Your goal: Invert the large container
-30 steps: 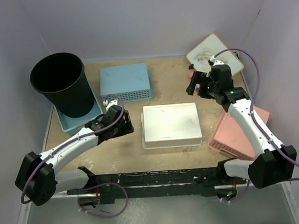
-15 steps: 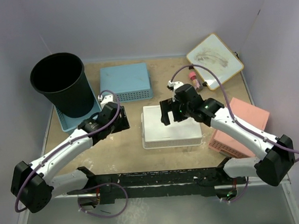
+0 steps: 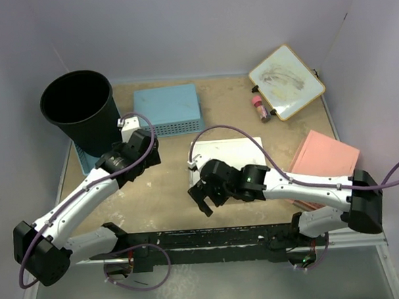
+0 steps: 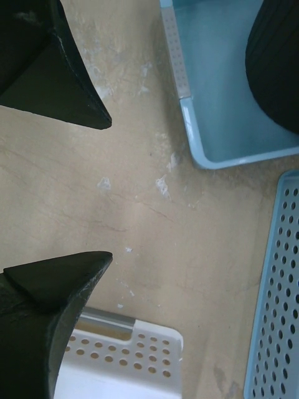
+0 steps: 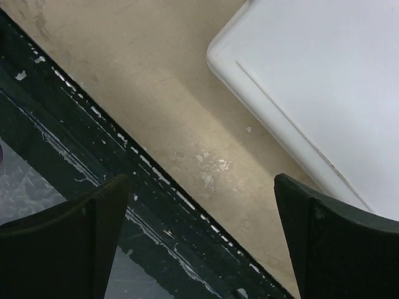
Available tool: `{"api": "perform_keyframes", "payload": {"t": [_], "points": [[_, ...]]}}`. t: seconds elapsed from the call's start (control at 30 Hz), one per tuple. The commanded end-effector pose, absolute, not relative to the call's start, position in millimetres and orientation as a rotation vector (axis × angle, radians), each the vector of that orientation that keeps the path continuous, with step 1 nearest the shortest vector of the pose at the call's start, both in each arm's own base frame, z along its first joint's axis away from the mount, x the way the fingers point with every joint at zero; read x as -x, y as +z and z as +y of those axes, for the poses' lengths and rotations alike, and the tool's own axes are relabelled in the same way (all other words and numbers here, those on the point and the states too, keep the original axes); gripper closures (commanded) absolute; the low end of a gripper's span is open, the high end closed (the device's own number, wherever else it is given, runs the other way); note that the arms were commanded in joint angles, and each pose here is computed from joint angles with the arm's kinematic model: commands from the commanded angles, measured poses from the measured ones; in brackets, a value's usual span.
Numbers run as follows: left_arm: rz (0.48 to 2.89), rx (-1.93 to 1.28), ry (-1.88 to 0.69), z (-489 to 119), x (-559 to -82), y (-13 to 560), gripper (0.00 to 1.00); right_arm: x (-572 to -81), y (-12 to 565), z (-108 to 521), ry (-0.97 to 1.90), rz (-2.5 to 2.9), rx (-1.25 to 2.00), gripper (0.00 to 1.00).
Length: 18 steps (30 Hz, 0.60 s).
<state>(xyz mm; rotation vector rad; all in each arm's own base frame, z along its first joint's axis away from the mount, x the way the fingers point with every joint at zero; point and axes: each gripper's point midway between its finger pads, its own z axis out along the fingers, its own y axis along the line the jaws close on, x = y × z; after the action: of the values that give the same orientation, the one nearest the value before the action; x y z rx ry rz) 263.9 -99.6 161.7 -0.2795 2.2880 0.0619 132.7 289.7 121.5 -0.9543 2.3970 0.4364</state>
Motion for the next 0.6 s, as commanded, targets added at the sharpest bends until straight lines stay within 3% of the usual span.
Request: {"api": "perform_keyframes", "payload": {"t": [0.0, 0.17, 0.33, 0.57], "points": [[2.236, 0.324, 0.109, -79, -267, 178, 0.24, -126, 115, 296, 0.542, 2.415, 0.872, 0.00], [2.242, 0.333, 0.062, -82, -265, 176, 0.24, -134, 81, 304, 0.464, 2.489, 0.830, 0.00], [2.240, 0.291, -0.080, -95, -259, 188, 0.22, -212, 62, 295, 0.165, 2.564, 0.586, 0.00], [2.231, 0.286, -0.071, -90, -254, 200, 0.22, -325, 87, 344, 0.297, 2.418, 0.372, 0.00]]}}
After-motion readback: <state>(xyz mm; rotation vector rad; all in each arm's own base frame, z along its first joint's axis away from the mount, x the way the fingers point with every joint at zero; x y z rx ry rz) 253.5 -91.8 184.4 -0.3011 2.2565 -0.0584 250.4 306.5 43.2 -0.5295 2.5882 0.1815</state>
